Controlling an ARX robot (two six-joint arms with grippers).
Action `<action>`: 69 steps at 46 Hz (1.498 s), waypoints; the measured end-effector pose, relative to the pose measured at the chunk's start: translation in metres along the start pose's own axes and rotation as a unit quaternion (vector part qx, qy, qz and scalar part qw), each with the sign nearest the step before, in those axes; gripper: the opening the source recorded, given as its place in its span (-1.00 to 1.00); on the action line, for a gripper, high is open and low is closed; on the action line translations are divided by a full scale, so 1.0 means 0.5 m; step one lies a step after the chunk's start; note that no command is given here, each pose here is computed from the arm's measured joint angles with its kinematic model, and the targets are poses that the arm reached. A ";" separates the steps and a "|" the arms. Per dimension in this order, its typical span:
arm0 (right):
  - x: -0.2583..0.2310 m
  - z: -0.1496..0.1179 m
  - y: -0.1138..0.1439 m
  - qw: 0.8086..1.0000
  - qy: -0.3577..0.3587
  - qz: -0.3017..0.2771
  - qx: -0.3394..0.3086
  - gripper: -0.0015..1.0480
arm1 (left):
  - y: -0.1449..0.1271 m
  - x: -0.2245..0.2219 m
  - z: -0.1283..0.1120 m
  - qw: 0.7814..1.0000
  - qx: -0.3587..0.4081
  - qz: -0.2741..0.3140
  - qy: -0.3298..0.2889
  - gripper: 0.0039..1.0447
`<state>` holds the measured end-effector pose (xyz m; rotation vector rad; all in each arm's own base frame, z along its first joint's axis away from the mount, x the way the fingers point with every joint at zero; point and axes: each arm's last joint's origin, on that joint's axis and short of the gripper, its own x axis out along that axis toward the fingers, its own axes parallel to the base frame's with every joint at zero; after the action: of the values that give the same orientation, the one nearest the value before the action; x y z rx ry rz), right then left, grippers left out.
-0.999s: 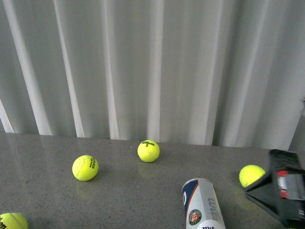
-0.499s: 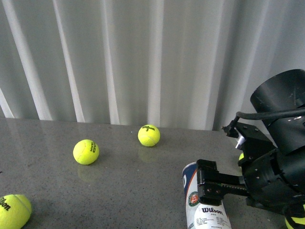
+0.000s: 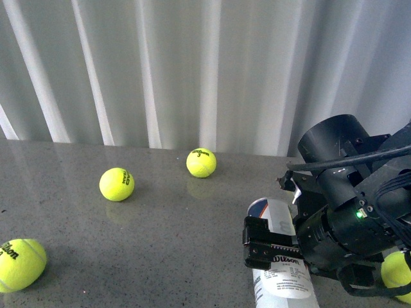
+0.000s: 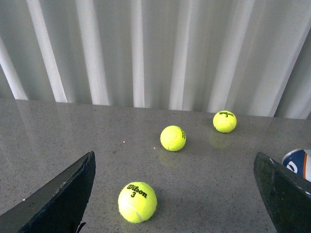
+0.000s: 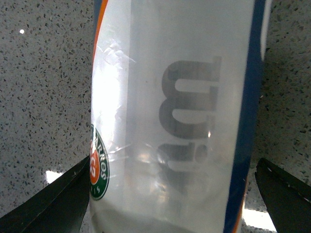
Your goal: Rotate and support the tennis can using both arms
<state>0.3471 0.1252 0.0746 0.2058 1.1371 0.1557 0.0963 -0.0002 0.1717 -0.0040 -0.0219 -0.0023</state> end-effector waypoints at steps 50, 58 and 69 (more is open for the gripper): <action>-0.027 -0.021 0.038 0.747 -0.055 0.042 -0.661 -0.58 | 0.000 0.000 0.000 1.000 0.000 0.000 0.000 0.88; -0.028 0.002 0.022 0.611 -0.076 0.010 -0.788 -0.59 | 0.000 0.000 0.000 1.000 0.000 0.000 0.000 0.88; -0.004 0.004 0.032 0.595 -0.085 0.036 -0.798 -0.59 | 0.000 0.000 0.000 1.000 0.000 0.000 0.000 0.88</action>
<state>0.3479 0.1398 0.0812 -1.3420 0.4294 1.1369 0.0963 -0.0002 0.1717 -0.0040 -0.0219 -0.0023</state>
